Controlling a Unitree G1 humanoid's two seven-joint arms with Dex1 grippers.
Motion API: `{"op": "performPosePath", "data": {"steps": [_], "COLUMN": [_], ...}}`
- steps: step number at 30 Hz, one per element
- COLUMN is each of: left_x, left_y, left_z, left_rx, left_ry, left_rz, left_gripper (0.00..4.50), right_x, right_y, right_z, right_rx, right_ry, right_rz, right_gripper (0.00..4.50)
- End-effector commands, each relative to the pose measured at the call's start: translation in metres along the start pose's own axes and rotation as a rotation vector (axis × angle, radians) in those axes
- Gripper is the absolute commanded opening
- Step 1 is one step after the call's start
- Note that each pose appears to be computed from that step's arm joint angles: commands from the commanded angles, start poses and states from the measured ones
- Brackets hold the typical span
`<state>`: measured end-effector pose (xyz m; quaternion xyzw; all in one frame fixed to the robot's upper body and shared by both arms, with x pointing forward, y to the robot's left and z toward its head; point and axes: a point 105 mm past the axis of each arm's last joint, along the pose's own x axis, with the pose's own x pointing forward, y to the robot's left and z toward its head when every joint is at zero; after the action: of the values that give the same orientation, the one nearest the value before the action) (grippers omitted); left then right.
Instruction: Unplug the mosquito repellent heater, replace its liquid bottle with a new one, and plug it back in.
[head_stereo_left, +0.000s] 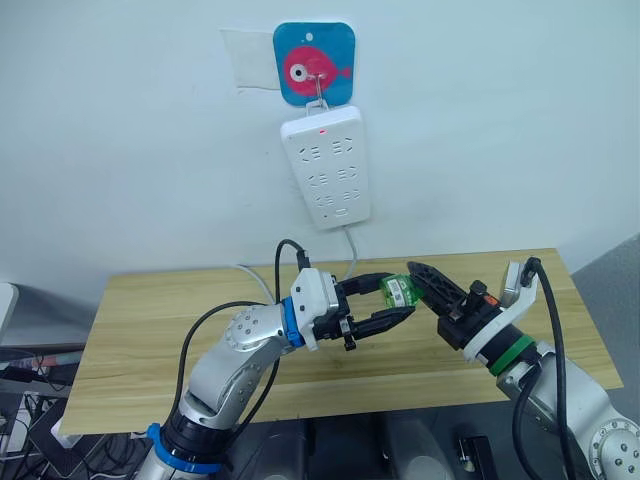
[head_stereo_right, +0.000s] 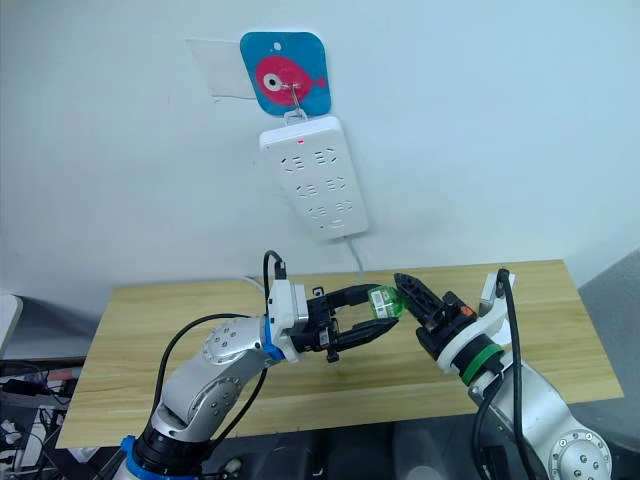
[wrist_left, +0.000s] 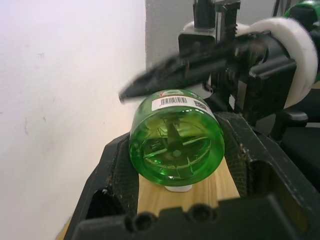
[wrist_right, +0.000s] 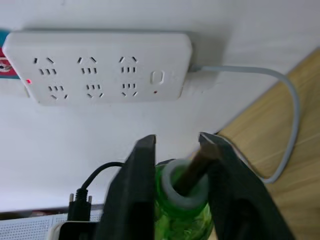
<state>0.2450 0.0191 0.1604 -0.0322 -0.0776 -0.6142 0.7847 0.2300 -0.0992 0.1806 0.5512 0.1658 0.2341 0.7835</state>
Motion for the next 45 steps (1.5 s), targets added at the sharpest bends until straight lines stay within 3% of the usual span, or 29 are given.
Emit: {"op": "performPosePath", "data": {"steps": [1,5,11,13,16,20,24,27,34,45], "left_x": [0.002,0.003,-0.009,-0.018,-0.029,-0.032,-0.026,-0.025,-0.028,-0.031], "left_y": [-0.005,-0.006,-0.004,0.004,0.013,0.017,0.013,0.009,0.027,0.03], "left_z": [0.009,0.007,-0.002,-0.004,-0.007,-0.011,-0.016,-0.023,-0.032,-0.036], "left_rx": [0.043,0.043,0.019,0.03,0.057,0.098,0.131,0.142,0.157,0.158], "left_ry": [-0.028,-0.016,0.05,0.087,0.141,0.196,0.203,0.212,0.246,0.261], "left_rz": [-0.015,-0.02,-0.04,-0.018,0.014,0.03,0.02,0.012,0.078,0.093], "left_gripper": [2.26,2.26,4.08,4.46,4.46,4.46,4.46,4.46,4.46,4.46], "right_x": [-0.003,-0.003,-0.001,0.0,0.001,0.007,0.023,0.041,0.065,0.065], "right_y": [0.016,0.016,0.007,0.004,-0.009,-0.048,-0.073,-0.088,-0.122,-0.161], "right_z": [-0.008,-0.007,0.009,0.018,0.032,0.053,0.078,0.083,0.085,0.097], "right_rx": [-0.016,-0.021,-0.088,-0.131,-0.294,-0.719,-1.107,-1.268,-1.347,-1.38], "right_ry": [0.033,0.032,0.015,0.005,-0.002,-0.018,-0.136,-0.198,-0.234,-0.27], "right_rz": [0.06,0.061,0.028,0.008,-0.044,-0.208,-0.309,-0.307,-0.299,-0.418], "right_gripper": [0.88,0.88,0.88,0.88,0.88,0.88,0.88,0.88,0.88,0.88]}}
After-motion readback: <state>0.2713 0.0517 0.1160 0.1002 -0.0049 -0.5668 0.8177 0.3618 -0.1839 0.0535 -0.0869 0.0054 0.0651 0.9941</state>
